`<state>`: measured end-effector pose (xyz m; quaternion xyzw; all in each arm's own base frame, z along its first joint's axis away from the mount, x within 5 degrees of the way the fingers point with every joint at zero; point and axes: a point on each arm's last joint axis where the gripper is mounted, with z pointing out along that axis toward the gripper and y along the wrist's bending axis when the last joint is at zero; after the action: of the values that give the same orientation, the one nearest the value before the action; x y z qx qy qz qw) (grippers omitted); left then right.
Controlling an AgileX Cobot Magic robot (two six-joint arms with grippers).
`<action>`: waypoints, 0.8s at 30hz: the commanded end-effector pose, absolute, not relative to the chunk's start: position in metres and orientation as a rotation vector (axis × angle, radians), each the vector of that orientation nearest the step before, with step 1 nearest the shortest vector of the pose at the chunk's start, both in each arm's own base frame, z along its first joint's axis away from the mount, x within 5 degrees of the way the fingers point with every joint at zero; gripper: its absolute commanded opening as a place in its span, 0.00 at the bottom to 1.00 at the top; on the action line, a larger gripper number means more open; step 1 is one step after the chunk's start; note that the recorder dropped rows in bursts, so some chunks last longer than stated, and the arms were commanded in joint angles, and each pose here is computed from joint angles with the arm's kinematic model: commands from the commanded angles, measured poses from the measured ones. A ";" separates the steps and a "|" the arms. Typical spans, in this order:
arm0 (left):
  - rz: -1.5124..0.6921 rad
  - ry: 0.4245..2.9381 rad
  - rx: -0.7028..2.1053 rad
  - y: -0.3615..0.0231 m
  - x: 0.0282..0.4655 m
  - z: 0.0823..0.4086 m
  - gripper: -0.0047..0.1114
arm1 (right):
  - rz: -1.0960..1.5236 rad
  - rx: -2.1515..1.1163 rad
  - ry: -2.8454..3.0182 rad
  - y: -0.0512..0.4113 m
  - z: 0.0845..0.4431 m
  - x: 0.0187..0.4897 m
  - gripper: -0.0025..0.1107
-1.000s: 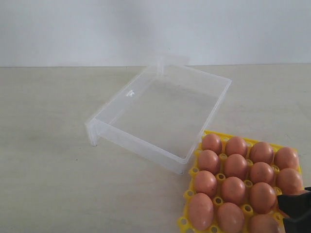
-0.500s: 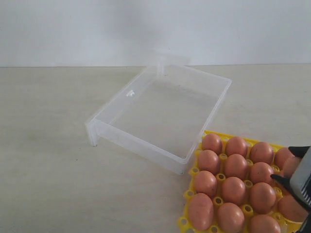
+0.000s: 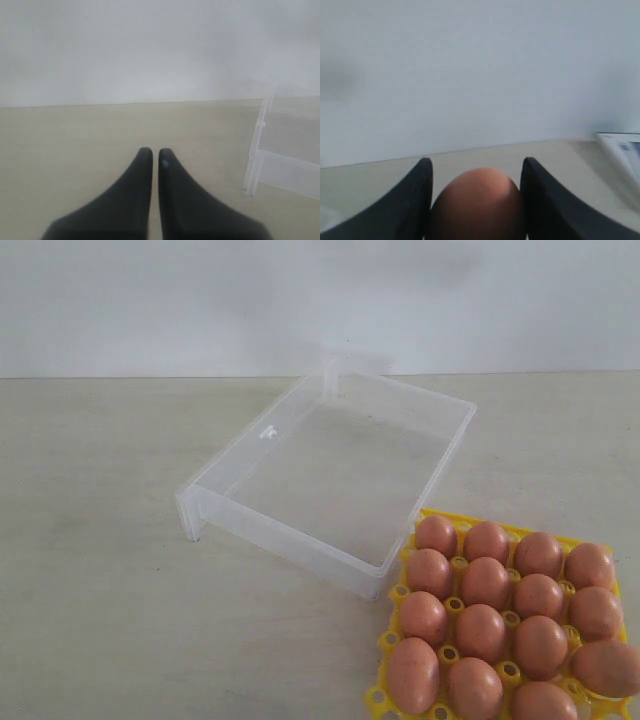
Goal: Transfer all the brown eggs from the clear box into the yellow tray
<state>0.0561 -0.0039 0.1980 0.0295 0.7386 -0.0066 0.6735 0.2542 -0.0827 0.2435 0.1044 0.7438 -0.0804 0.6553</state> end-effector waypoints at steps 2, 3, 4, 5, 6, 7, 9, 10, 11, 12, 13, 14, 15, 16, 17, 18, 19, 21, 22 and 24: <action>-0.015 1.660 0.070 -0.004 0.056 0.197 0.08 | 0.383 -0.326 1.887 -0.046 0.231 0.294 0.02; -0.015 1.660 0.070 -0.004 0.056 0.197 0.08 | 0.494 -0.412 1.902 -0.039 0.230 0.295 0.02; -0.015 1.660 0.070 -0.004 0.056 0.197 0.08 | 0.609 -0.534 1.915 -0.032 0.227 0.293 0.02; -0.015 1.660 0.070 -0.004 0.056 0.197 0.08 | 0.695 -0.640 1.915 -0.027 0.223 0.289 0.02; -0.015 1.660 0.070 -0.004 0.056 0.197 0.08 | 0.745 -0.695 1.910 -0.024 0.221 0.286 0.02; -0.015 1.660 0.070 -0.004 0.056 0.197 0.08 | 0.793 -0.732 1.904 -0.021 0.218 0.283 0.02; -0.015 1.660 0.070 -0.004 0.056 0.197 0.08 | 0.870 -0.766 1.885 -0.016 0.217 0.276 0.02; -0.015 1.660 0.070 -0.004 0.056 0.197 0.08 | 0.878 -0.763 1.891 -0.015 0.214 0.273 0.02; -0.015 1.660 0.070 -0.004 0.056 0.197 0.08 | 0.888 -0.761 1.899 -0.014 0.210 0.270 0.02; -0.015 1.660 0.070 -0.004 0.056 0.197 0.08 | 0.909 -0.751 1.912 -0.011 0.205 0.264 0.02; -0.015 1.660 0.070 -0.004 0.056 0.197 0.08 | 0.920 -0.755 1.918 -0.008 0.200 0.257 0.02; -0.015 1.660 0.070 -0.004 0.056 0.197 0.08 | 0.920 -0.777 1.914 -0.005 0.195 0.247 0.02; -0.015 1.660 0.070 -0.004 0.056 0.197 0.08 | 0.908 -0.818 1.897 -0.001 0.189 0.237 0.02; -0.015 1.660 0.070 -0.004 0.056 0.197 0.08 | 0.882 -0.874 1.868 0.003 0.184 0.227 0.02; -0.015 1.660 0.070 -0.004 0.056 0.197 0.08 | 0.859 -0.920 1.841 0.005 0.181 0.220 0.02; -0.015 1.660 0.070 -0.004 0.056 0.197 0.08 | 0.840 -0.954 1.819 0.008 0.179 0.213 0.02; -0.015 1.660 0.070 -0.004 0.056 0.197 0.08 | 0.833 -0.974 1.808 0.011 0.177 0.206 0.02; -0.015 1.660 0.070 -0.004 0.056 0.197 0.08 | 0.810 -0.978 1.815 0.012 0.178 0.201 0.02; -0.015 1.660 0.070 -0.004 0.056 0.197 0.08 | 0.793 -0.982 1.812 0.013 0.180 0.199 0.02; -0.015 1.660 0.070 -0.004 0.056 0.197 0.08 | 0.807 -0.954 1.817 0.014 0.187 0.196 0.02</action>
<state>0.0561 -0.0039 0.1980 0.0295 0.7386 -0.0066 0.6735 0.2000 0.0134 0.1786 -0.3925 0.7380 0.3306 0.4382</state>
